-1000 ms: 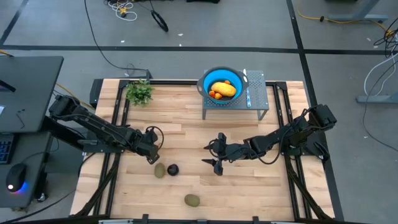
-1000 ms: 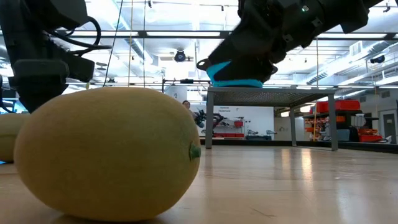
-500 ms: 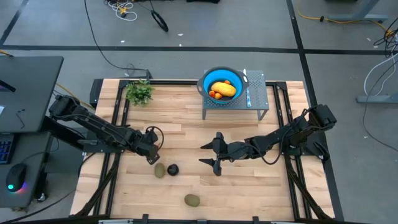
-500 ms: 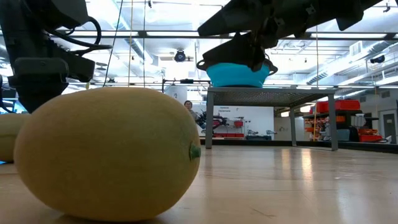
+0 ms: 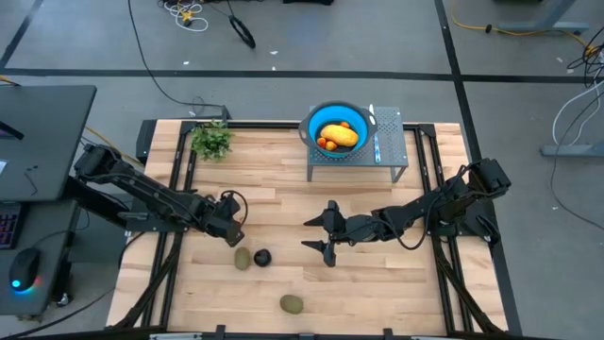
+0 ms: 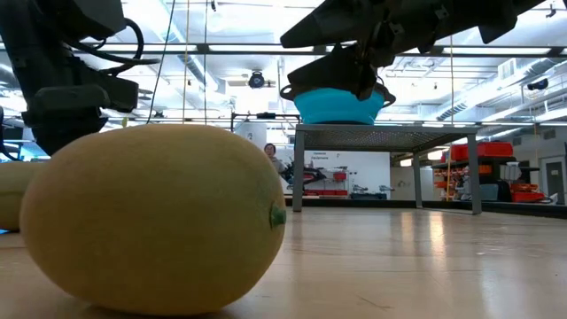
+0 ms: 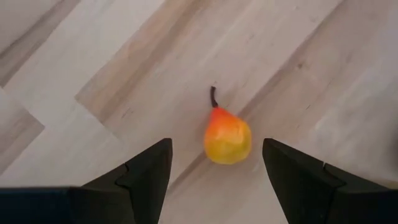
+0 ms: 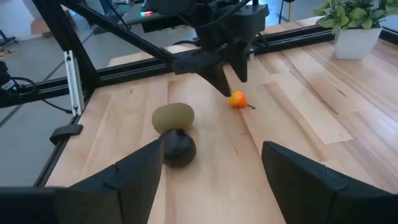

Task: Pick & Place Fruit
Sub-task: Put the yellow peach into the blue strainer bowl

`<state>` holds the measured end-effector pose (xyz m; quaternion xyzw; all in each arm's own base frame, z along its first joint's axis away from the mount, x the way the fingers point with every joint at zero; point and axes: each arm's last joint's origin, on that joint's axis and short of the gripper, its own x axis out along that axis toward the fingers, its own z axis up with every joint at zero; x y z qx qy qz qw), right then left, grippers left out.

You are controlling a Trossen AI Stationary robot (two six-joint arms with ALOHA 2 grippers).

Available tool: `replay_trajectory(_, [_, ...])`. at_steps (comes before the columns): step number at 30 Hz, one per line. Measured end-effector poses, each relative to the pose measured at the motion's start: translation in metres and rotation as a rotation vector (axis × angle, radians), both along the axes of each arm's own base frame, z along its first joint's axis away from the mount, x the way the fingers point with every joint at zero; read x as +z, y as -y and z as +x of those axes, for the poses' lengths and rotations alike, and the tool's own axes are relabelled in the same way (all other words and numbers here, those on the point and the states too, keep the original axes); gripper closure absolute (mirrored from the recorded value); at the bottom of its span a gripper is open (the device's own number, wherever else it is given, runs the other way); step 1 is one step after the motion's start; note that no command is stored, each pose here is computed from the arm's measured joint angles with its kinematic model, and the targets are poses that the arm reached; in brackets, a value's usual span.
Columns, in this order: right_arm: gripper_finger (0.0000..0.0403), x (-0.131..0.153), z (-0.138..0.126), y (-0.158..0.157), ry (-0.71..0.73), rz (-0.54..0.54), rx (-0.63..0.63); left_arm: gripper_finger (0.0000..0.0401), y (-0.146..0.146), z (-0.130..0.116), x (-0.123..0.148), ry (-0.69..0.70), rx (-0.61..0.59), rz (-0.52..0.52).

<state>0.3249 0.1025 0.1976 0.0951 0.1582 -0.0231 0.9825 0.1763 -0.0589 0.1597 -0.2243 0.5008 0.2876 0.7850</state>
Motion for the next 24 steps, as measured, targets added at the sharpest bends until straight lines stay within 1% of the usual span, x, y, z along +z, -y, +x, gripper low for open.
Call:
replay_trajectory(4, [0.0121, 0.0, 0.0, 0.0, -0.003, -0.007, 0.003, 0.0141, -0.002, -0.004, -0.011, 0.026, 0.024, 0.001])
replay_trajectory(8, [0.0121, -0.001, -0.001, -0.001, -0.011, -0.01, 0.009, 0.013, -0.005, -0.01, -0.024, 0.034, 0.037, 0.013])
replay_trajectory(11, [0.0121, -0.002, -0.001, -0.001, -0.023, -0.019, 0.01, 0.0119, -0.006, -0.011, -0.027, 0.039, 0.034, 0.014])
replay_trajectory(14, [0.0121, -0.002, -0.001, -0.001, -0.026, -0.024, 0.011, 0.0117, -0.005, -0.01, -0.027, 0.053, 0.026, 0.0])
replay_trajectory(18, [0.0121, -0.003, -0.001, -0.001, -0.026, -0.025, 0.011, 0.0141, -0.005, -0.009, -0.027, 0.07, 0.029, 0.013])
replay_trajectory(24, [0.0121, -0.003, -0.002, -0.003, -0.027, -0.025, 0.018, 0.0206, -0.004, -0.009, -0.027, 0.058, 0.013, 0.0])
